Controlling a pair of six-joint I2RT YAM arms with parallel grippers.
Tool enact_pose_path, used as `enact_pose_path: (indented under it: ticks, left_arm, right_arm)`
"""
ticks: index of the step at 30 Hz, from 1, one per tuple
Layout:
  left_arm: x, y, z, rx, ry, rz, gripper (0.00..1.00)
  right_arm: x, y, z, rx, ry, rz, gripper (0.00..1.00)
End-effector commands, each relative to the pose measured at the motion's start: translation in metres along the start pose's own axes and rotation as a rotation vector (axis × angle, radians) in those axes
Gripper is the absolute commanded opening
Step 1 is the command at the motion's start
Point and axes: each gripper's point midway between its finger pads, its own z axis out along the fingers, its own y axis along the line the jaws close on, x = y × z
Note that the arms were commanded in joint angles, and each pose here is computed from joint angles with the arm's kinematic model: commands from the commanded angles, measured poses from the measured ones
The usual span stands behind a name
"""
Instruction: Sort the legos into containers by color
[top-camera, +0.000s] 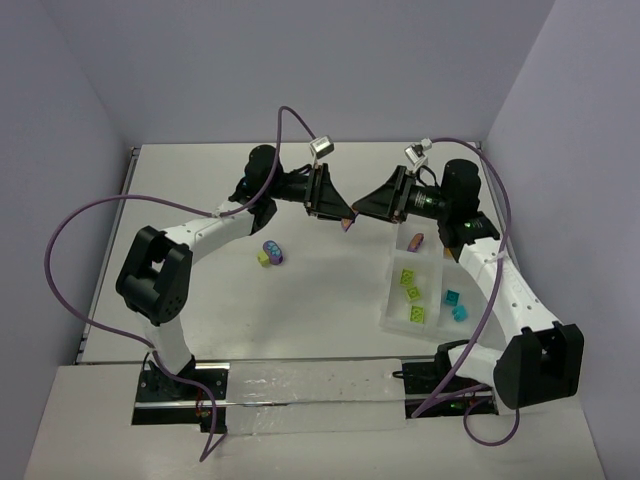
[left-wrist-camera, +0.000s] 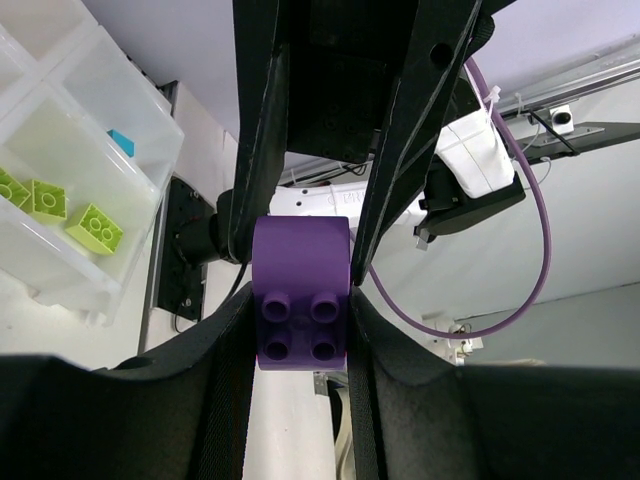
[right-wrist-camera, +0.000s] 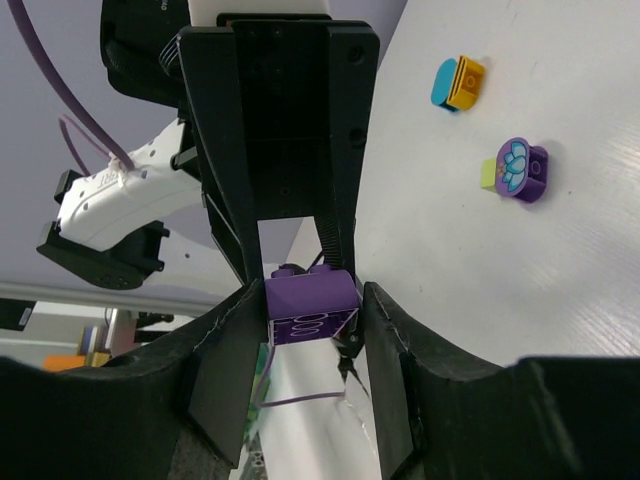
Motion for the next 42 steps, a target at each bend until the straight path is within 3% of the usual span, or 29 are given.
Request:
enact_pose_path:
  ticks: [1, 3, 5, 7, 9, 11, 13, 14, 19, 25, 30, 38, 40, 42]
  left_arm:
    - [-0.004, -0.025, 0.0, 0.044, 0.003, 0.099, 0.0]
    - [-0.003, -0.024, 0.0, 0.044, 0.004, 0.1, 0.0]
    - [-0.003, -0.023, 0.0, 0.04, 0.006, 0.102, 0.0]
    - [-0.004, -0.018, 0.0, 0.019, 0.002, 0.098, 0.05]
    - [-0.003, -0.007, 0.001, -0.028, 0.01, 0.085, 0.46]
    - [-0.002, 0.001, 0.0, -0.062, 0.022, 0.081, 0.81]
    - [0.0, 0.016, -0.003, -0.145, 0.029, 0.069, 0.97]
    - [0.001, 0.025, -0.006, -0.194, 0.032, 0.063, 0.99]
    - [0.003, 0.053, -0.037, -0.414, 0.007, 0.068, 0.99]
    - [-0.002, 0.097, -0.113, -0.826, -0.159, -0.014, 0.99]
    - [-0.007, 0.129, -0.171, -1.16, -0.291, -0.064, 0.99]
    - [-0.007, 0.158, -0.23, -1.48, -0.372, -0.184, 0.99]
    - [-0.013, 0.16, -0.24, -1.521, -0.396, -0.177, 0.99]
    - [-0.02, 0.165, -0.251, -1.55, -0.421, -0.179, 0.99]
  right_arm:
    - [-0.003, 0.019, 0.005, -0.067, 0.023, -0.053, 0.43]
    - [-0.004, 0.019, 0.005, -0.064, 0.011, -0.052, 0.31]
    - [-0.006, 0.018, 0.005, -0.051, -0.006, -0.052, 0.1]
    - [-0.006, 0.015, 0.003, -0.023, -0.008, -0.046, 0.01]
    - [-0.014, 0.006, -0.001, 0.046, -0.051, -0.068, 0.0]
    - [-0.027, -0.005, -0.008, 0.135, -0.102, -0.073, 0.0]
    - [-0.034, -0.039, -0.028, 0.37, -0.137, -0.087, 0.0]
    - [-0.04, -0.053, -0.04, 0.476, -0.16, -0.098, 0.0]
    - [-0.074, -0.107, -0.11, 0.926, -0.366, -0.063, 0.0]
    - [-0.08, -0.16, -0.148, 1.224, -0.396, -0.032, 0.0]
    - [-0.085, -0.195, -0.146, 1.312, -0.354, -0.015, 0.0]
    - [-0.088, -0.229, -0.127, 1.316, -0.312, 0.008, 0.17]
    - [-0.086, -0.233, -0.121, 1.3, -0.299, 0.012, 0.22]
    - [-0.084, -0.242, -0.115, 1.307, -0.274, 0.022, 0.41]
